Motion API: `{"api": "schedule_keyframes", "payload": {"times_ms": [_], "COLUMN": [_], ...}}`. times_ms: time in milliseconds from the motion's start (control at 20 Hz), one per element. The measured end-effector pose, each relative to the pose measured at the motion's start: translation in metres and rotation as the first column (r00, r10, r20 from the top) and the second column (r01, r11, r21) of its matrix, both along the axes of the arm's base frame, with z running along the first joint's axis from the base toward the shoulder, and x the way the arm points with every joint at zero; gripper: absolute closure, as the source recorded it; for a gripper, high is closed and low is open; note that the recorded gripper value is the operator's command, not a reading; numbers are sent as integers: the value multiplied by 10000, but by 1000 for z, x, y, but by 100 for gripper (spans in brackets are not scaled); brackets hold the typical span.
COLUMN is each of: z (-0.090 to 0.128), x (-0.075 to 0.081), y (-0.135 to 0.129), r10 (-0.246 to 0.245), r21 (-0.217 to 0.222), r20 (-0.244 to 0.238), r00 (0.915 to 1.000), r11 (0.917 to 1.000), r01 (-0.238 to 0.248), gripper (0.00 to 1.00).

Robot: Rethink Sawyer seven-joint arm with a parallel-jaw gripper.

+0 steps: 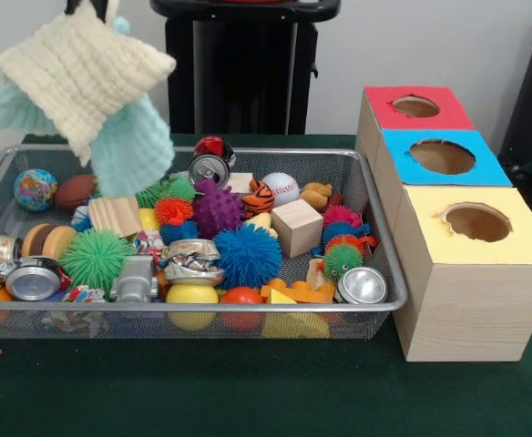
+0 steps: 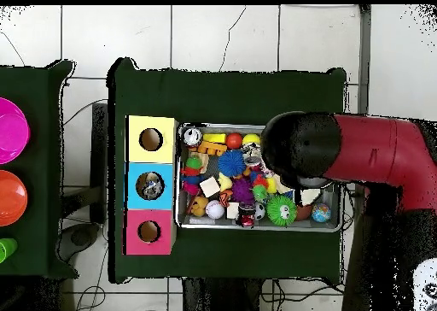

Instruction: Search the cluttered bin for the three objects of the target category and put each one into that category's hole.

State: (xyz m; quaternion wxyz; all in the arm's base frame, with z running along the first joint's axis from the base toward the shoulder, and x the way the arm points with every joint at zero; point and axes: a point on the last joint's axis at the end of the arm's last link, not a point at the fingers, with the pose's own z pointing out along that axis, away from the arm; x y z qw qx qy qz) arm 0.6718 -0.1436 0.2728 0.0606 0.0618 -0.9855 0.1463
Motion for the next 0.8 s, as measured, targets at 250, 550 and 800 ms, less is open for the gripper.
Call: {"api": "schedule_keyframes", "payload": {"times_ms": [250, 550, 800], "z": [0, -13, -27], "x": [8, 13, 11], "y": [11, 19, 19], "r10": [664, 993, 1035], "r21": [-626, -827, -778], "r20": [3, -187, -400], "r00": [9978, 9949, 9938], "r11": [9958, 9915, 9913], "r01": [-663, -1005, -1063], "gripper": [100, 100, 100]}}
